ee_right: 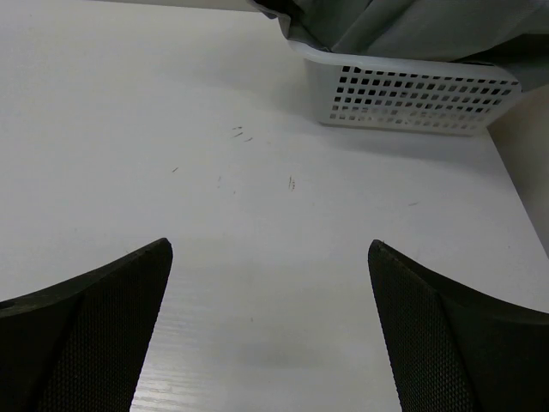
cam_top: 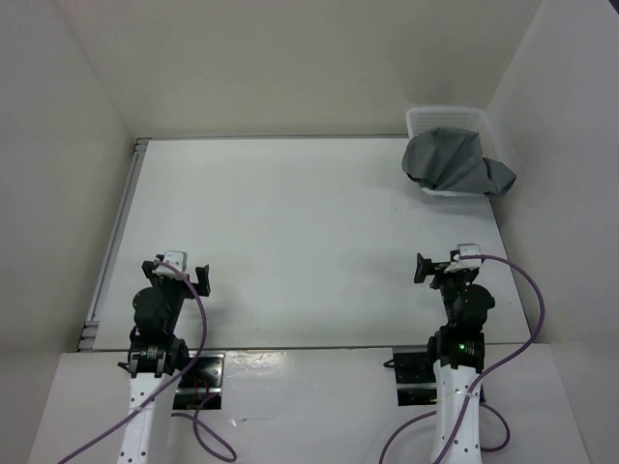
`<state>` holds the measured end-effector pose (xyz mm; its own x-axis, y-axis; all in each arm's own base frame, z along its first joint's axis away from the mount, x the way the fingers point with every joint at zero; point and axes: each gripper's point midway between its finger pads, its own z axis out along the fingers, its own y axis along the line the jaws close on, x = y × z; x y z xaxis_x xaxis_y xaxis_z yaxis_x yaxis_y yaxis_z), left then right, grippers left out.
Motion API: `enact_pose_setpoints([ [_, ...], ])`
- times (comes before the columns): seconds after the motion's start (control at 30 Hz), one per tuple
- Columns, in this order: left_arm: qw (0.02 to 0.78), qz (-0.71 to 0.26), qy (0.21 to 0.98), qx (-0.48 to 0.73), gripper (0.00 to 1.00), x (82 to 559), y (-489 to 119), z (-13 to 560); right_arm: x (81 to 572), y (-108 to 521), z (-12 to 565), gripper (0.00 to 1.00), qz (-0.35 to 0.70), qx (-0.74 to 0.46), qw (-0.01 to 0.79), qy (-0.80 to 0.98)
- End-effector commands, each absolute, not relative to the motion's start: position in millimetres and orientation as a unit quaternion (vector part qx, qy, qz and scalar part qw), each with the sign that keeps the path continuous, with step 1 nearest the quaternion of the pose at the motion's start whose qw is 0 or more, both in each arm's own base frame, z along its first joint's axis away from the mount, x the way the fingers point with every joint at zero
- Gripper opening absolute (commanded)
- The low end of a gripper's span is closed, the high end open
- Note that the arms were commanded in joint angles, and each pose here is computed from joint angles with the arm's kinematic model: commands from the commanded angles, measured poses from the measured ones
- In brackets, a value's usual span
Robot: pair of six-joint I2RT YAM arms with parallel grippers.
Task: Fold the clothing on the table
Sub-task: Grab the skirt from the pile
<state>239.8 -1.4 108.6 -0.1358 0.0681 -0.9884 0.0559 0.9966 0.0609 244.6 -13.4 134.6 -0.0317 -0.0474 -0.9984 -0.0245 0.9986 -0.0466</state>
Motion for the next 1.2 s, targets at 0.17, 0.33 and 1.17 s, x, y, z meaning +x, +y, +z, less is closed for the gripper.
enact_pose_setpoints([
  [0.17, 0.695, 0.017, 0.717, 0.047, 1.0, 242, 0, 121, 245, -15, 134, 0.99, -0.018, -0.028, 0.712, 0.701],
  [0.33, 0.695, 0.017, 0.717, 0.047, 1.0, 242, 0, 121, 245, -15, 134, 0.99, -0.018, -0.028, 0.712, 0.701],
  [1.17, 0.778, 0.046, 0.599, 0.187, 1.0, 254, -25, 341, 251, -58, 304, 0.99, -0.132, 0.013, 0.746, 0.652],
])
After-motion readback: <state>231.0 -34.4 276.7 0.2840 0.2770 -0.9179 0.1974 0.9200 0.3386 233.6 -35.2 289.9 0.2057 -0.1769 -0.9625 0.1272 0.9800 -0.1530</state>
